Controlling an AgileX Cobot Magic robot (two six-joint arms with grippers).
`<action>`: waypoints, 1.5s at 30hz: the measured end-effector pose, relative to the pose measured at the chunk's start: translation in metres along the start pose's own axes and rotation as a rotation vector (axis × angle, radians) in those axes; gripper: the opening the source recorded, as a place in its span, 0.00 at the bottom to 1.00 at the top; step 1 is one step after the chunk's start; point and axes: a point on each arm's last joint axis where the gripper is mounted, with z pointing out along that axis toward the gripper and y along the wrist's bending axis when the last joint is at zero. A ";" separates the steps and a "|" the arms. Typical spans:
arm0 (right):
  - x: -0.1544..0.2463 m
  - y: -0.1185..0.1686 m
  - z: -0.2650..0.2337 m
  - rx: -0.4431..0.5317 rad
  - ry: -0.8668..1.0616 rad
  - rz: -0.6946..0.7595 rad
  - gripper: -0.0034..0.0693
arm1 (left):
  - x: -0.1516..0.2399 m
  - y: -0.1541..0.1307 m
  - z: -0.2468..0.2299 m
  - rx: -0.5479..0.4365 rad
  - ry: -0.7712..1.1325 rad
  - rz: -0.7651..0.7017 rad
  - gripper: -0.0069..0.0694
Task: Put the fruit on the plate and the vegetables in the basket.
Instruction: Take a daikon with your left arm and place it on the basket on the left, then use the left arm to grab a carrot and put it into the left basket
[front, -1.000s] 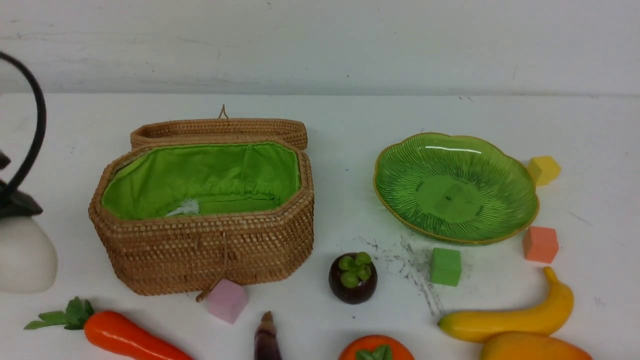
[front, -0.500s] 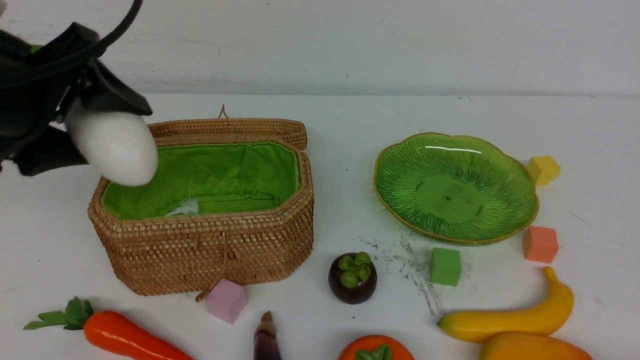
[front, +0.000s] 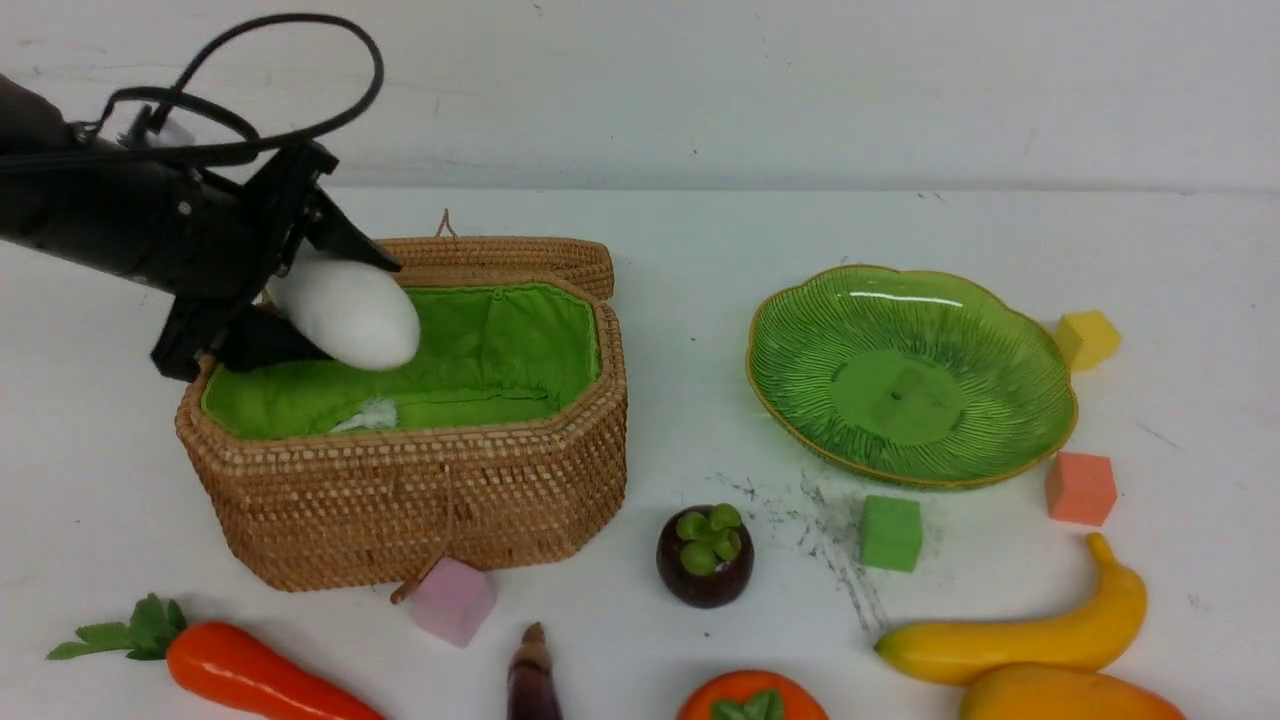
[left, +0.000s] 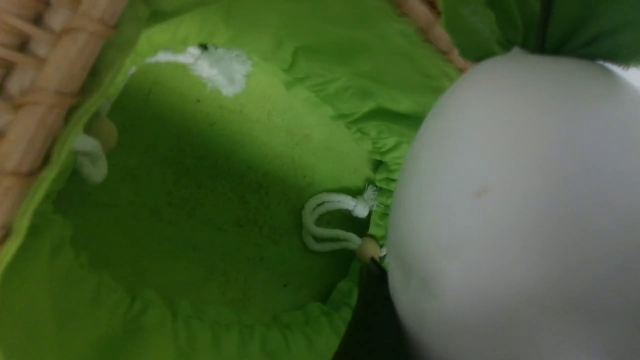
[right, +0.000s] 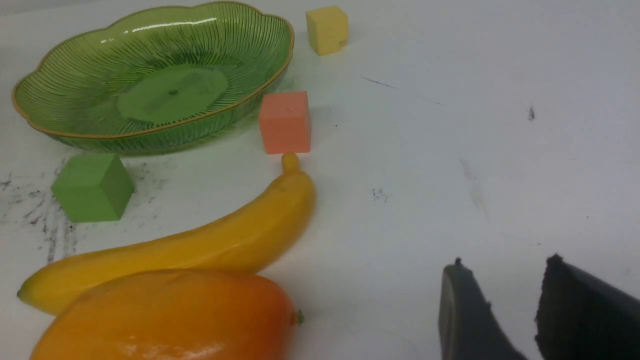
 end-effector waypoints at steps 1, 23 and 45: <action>0.000 0.000 0.000 0.000 0.000 0.000 0.38 | -0.001 0.002 0.004 0.003 0.011 -0.020 0.79; 0.000 0.000 0.000 0.000 0.000 0.000 0.38 | 0.000 0.011 0.008 -0.079 0.046 0.067 0.97; 0.000 0.000 0.000 0.000 0.000 0.000 0.38 | 0.082 0.035 -0.124 -0.336 -0.113 0.310 0.79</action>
